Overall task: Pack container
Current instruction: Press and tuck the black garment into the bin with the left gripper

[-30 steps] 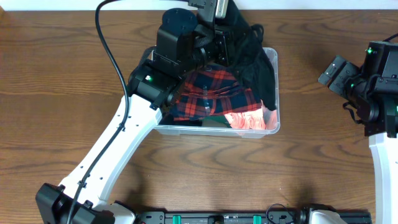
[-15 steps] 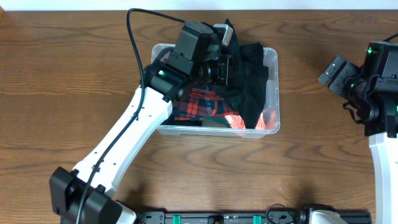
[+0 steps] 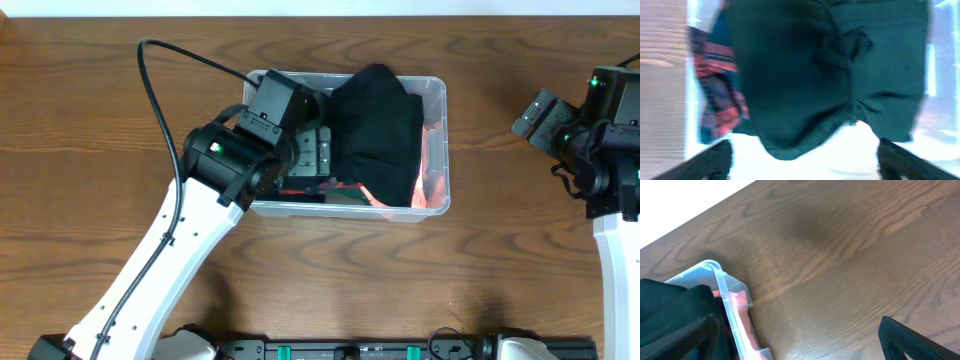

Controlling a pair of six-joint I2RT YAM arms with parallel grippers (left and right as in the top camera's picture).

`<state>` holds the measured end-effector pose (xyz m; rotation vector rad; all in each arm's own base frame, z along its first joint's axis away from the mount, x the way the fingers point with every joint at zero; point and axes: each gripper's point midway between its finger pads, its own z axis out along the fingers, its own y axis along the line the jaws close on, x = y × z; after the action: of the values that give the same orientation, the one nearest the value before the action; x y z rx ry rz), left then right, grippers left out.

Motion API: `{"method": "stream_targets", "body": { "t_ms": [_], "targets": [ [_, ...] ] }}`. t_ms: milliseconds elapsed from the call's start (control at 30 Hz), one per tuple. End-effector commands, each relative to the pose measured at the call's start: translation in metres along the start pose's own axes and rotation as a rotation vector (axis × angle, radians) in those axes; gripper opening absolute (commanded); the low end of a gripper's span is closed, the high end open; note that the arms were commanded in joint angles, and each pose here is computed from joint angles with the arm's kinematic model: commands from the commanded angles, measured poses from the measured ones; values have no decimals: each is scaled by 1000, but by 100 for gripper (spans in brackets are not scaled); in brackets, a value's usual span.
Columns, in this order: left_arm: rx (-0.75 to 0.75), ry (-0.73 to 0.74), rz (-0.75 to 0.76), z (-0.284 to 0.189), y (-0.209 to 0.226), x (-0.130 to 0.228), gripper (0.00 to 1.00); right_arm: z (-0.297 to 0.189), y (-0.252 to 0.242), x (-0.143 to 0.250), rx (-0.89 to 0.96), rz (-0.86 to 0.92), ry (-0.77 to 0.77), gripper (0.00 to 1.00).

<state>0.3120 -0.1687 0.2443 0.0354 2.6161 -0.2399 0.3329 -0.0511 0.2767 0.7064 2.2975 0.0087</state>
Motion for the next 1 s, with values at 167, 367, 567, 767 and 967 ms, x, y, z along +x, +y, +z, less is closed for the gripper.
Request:
{"method": "stream_targets", "body": {
  "t_ms": [167, 367, 567, 767, 967],
  "targets": [
    [35, -283, 29, -29, -10, -60, 89, -3, -2, -4, 9, 1, -13, 99],
    [22, -259, 79, 10, -21, -69, 43, -3, -3, -4, 9, 1, -13, 99],
    [-122, 136, 147, 112, -2, 1, 25, -2, -3, -4, 9, 1, -13, 99],
    [-218, 369, 162, 177, 17, 55, 28, -3, -2, -4, 9, 1, -14, 99],
    [-233, 404, 169, 186, 20, 63, 31, -3, -2, -4, 9, 1, -13, 99]
  ]
}}
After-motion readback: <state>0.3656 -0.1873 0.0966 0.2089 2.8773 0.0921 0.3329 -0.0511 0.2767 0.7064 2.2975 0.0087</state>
